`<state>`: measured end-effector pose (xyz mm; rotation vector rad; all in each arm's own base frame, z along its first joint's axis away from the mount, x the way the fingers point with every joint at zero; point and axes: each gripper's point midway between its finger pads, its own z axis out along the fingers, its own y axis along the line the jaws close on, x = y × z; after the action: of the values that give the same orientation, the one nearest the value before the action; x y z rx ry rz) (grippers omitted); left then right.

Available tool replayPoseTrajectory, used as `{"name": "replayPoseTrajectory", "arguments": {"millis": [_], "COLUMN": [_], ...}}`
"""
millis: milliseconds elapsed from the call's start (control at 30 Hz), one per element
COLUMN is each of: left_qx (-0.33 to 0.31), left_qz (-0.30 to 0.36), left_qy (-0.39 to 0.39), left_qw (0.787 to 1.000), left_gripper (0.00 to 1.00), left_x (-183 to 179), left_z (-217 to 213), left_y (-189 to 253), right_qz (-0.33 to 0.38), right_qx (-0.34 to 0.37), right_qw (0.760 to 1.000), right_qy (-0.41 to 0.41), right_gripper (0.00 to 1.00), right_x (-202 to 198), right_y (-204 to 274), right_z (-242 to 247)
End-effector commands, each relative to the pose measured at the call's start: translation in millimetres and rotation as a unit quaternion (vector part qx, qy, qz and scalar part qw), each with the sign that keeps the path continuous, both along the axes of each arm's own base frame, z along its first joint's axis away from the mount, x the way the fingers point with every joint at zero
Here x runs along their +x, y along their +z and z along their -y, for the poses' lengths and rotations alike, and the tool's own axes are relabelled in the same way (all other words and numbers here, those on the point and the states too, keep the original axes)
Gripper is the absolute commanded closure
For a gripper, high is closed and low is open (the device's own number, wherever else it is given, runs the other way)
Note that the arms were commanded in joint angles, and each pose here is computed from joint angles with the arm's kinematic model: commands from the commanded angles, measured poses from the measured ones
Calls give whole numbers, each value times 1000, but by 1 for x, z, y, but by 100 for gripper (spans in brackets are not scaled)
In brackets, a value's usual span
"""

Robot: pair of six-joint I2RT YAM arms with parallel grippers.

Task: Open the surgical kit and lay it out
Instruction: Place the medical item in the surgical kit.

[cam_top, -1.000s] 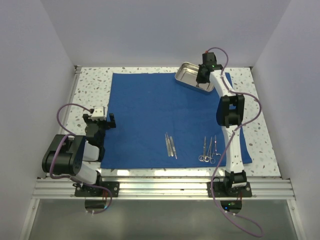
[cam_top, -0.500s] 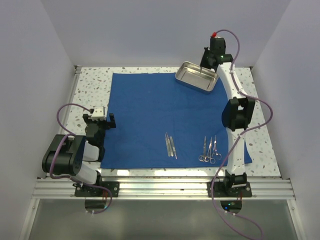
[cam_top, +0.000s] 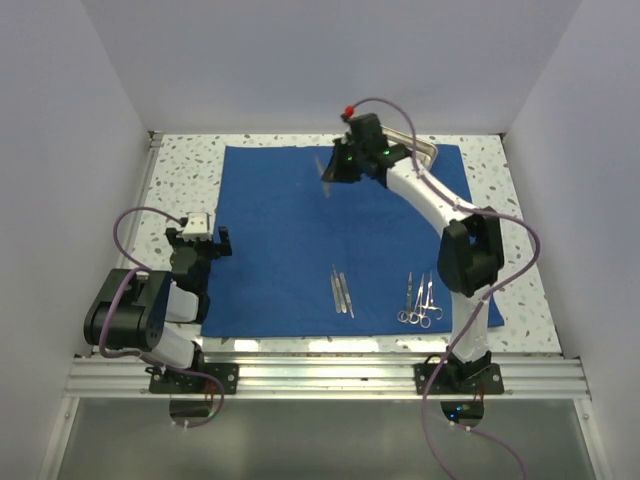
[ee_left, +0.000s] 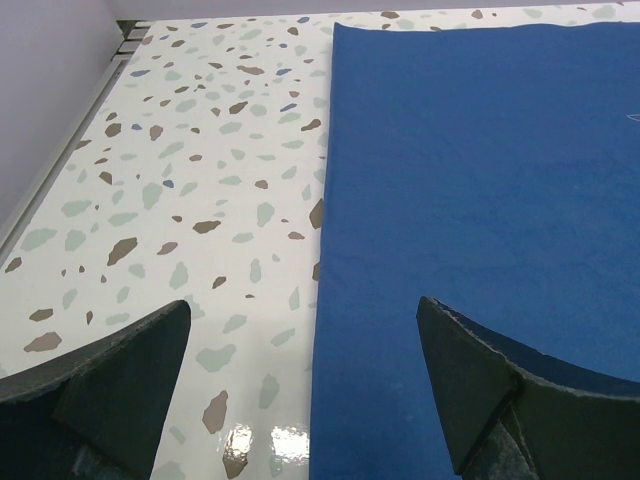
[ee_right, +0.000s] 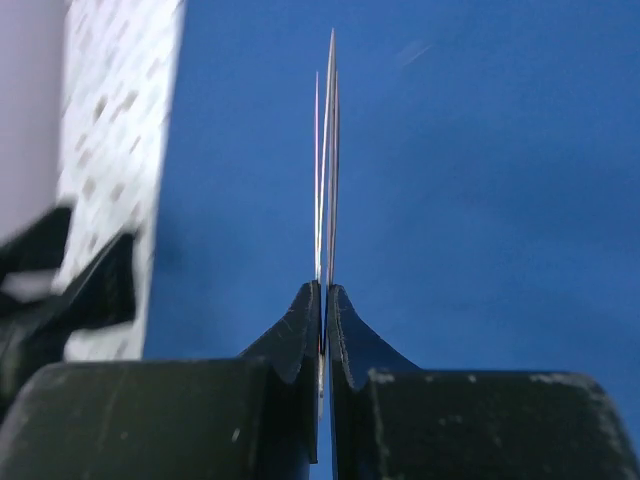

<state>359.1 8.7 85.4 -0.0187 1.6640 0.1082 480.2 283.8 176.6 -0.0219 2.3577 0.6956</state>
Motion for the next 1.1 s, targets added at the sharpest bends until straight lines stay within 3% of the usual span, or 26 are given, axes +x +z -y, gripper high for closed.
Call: {"name": "replayPoseTrajectory", "arguments": {"millis": [0,200,333,500,833,1067], "left_qx": [4,4,4,4,4,4], "left_qz": [56,49,47,50,53,52], "left_qy": [3,3,3,4,4,4], "left_qw": [998,999,999,999,999,999], "left_gripper": [0,0,0,0,0,0], "left_x": [8,8,8,8,8,8], "left_z": [-1,-1,-1,-1,-2,-1], "left_y": [30,27,27,28,28,28], "right_qz": [22,-37,-60,-136,-168,-169], "right_qx": [74,74,42,31,-18,-48], "right_qw": [995,990,992,987,979,972], "right_qy": [61,113,107,84,117,153], "right_gripper": [100,100,100,100,100,100], "right_x": [-64,-159,-191,-225,-253,-254], "right_y": [52,31,-2,-76,-123,-109], "right_z": [-62,-113,-118,-135,-176,-178]}}
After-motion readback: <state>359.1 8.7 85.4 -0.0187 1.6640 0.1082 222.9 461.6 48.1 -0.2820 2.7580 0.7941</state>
